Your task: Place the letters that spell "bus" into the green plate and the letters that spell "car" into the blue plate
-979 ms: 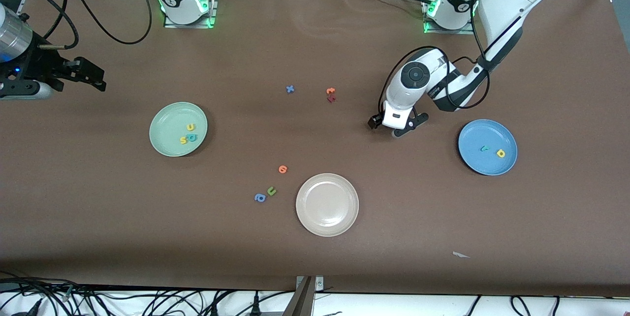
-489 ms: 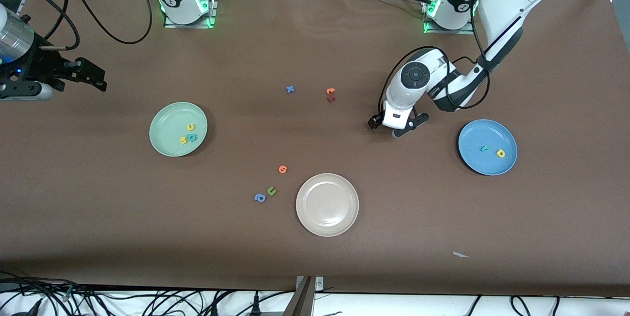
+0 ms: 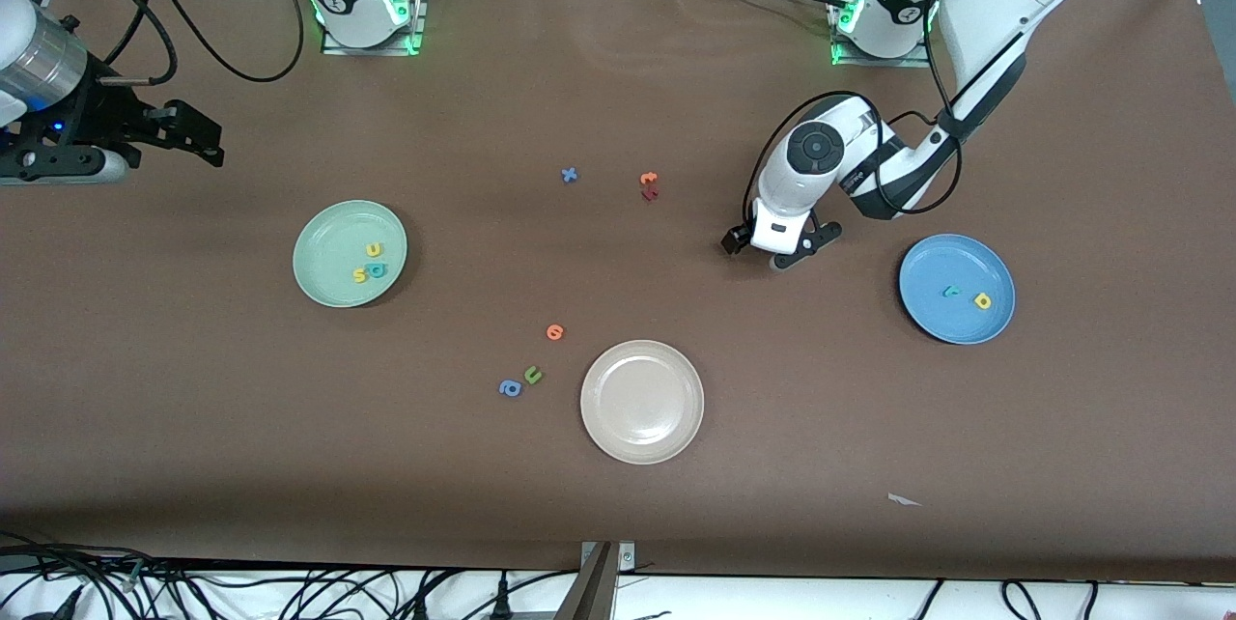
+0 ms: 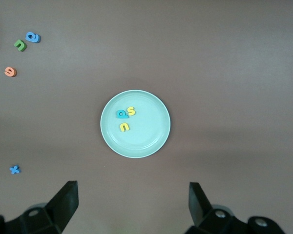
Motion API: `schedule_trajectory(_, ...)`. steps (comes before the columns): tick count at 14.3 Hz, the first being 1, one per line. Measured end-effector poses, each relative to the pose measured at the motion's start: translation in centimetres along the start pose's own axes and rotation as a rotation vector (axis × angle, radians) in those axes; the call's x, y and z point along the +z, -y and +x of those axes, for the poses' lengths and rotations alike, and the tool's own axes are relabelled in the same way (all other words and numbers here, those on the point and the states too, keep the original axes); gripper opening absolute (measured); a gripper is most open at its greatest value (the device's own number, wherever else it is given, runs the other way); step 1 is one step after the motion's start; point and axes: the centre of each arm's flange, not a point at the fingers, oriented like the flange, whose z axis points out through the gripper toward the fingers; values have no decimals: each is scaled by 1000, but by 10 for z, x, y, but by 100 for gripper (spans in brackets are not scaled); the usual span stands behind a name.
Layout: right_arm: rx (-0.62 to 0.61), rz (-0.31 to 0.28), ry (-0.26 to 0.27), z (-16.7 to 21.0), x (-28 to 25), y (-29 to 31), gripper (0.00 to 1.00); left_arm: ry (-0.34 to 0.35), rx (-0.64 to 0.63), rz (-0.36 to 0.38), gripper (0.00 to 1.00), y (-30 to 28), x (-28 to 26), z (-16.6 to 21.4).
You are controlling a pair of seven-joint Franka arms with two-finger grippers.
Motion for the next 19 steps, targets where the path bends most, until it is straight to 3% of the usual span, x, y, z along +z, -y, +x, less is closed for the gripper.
schedule_trajectory(11, -11, -1, -1, -1, -1, 10, 100, -28, 25, 6, 96, 2, 1, 5)
schedule_trajectory(13, -11, -1, -1, -1, -1, 10, 100, -28, 26, 6, 77, 2, 1, 4)
schedule_trajectory(17, -10, -1, -1, -1, -1, 9, 100, -54, 65, 13, 72, 4, 5, 5)
schedule_trajectory(19, -9, -1, -1, -1, -1, 9, 100, -58, 66, 7, 55, 2, 3, 5)
